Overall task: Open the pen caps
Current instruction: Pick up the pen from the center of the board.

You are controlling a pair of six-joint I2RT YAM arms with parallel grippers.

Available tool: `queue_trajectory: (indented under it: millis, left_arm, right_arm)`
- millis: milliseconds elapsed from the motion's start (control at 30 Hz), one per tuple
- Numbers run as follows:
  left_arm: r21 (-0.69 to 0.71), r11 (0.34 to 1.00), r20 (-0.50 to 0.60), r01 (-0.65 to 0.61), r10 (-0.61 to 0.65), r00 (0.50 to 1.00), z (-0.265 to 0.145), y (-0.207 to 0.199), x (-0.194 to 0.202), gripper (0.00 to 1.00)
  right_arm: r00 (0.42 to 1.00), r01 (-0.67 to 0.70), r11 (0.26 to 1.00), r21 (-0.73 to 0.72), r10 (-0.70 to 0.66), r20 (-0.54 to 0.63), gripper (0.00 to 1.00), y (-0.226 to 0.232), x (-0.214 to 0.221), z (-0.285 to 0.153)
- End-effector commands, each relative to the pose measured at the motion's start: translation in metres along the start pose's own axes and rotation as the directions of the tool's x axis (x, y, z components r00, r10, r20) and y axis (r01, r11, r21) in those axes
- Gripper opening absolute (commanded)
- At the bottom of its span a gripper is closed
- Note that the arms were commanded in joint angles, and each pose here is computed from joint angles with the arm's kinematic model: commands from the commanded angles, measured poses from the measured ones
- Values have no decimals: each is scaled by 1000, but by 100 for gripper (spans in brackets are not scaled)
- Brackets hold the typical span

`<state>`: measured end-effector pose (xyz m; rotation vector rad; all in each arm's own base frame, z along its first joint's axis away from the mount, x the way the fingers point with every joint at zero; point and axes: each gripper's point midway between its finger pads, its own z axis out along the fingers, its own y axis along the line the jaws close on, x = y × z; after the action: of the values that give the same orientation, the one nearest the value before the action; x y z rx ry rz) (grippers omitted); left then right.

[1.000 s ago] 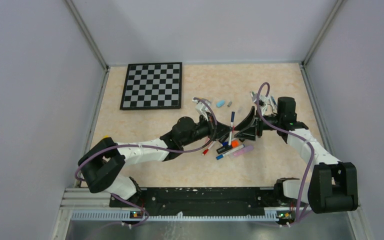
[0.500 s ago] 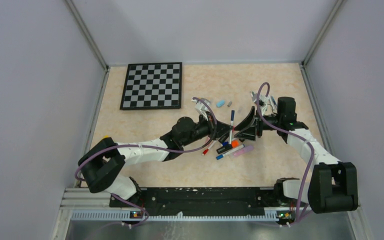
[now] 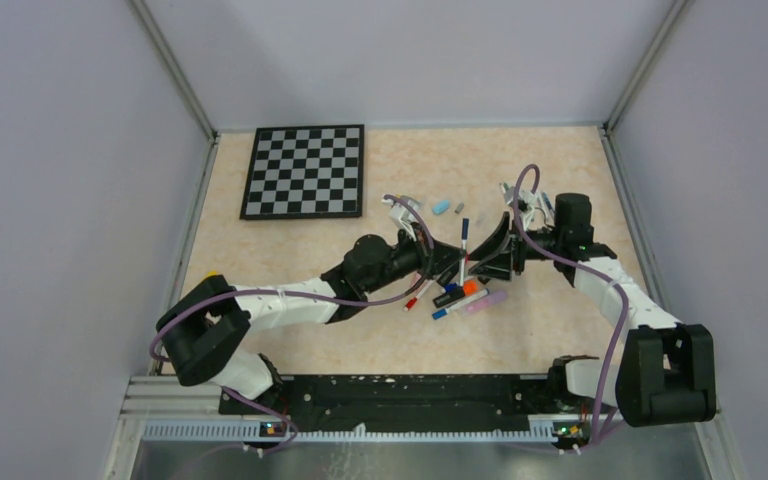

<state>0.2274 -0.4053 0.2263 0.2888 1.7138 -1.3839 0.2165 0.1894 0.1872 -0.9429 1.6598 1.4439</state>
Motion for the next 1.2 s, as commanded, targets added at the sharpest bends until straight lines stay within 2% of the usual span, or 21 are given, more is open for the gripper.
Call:
queue_trajectory:
  millis: [0,467,967,1167]
  left_arm:
    - [61,998,90,-22,17,996,0,-22,-25,0]
    - [53,998,131,-40,32,991,7,-23,-33,0]
    - [9,1000,192,-19,17,981,19,-15,-43,0]
    - [24,1000,182,-11,7,983,23,-20,-36,0]
  right_arm:
    - [999,34,999,-38,-34,1,50,6,1,4]
    - [1000,14,998,-55,-14,7,50,8,0,7]
    - [998,-67,996,-63,68,8,51,10,-3,13]
    - [994,-107,994,13,107,28,49,-3,-8,16]
